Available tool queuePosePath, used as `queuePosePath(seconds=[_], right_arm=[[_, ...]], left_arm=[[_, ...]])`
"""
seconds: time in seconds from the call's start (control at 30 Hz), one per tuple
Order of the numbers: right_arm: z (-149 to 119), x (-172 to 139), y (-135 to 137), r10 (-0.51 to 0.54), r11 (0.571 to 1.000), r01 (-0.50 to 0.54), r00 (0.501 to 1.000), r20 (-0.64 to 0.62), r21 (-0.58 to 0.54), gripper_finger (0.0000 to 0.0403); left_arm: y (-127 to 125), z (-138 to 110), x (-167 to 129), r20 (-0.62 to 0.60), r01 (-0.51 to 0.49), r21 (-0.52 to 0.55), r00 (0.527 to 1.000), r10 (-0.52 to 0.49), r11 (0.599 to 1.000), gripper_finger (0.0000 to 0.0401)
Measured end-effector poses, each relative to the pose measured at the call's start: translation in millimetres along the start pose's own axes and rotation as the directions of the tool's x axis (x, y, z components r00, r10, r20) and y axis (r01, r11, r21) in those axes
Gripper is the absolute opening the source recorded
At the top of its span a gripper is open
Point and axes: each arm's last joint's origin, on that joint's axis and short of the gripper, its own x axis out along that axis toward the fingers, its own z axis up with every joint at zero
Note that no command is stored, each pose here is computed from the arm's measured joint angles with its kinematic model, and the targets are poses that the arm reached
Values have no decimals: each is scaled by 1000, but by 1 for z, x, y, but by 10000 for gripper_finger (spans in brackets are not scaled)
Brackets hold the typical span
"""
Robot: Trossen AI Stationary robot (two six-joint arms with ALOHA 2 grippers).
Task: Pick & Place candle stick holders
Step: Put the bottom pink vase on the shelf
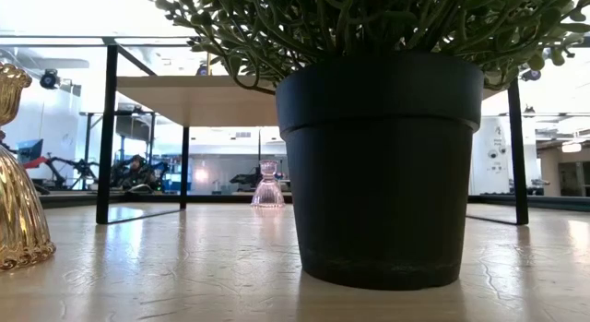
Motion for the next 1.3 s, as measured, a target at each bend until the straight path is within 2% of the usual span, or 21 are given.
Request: queuePosePath(seconds=[0.3,0.57,0.7,0.9,1.1,1.3], right_arm=[[0,0,0,0,1000,0,1000,0,0,13],[0,0,0,0,1000,0,1000,0,0,13],[0,0,0,0,1000,0,1000,1,0,13],[0,0,0,0,1000,0,1000,0,0,13],[0,0,0,0,1000,0,1000,0,0,13],[0,0,0,1,1000,-1,1000,0,0,13]], left_arm=[[-5,-1,20,179,-56,83,983,40,995,176],[1,-1,34,237,-172,75,960,150,982,176],[7,0,41,277,-197,54,945,174,979,177],[10,3,44,368,-167,39,919,141,985,177],[9,6,41,510,-114,60,857,67,992,177],[19,10,48,578,-120,43,813,73,992,177]])
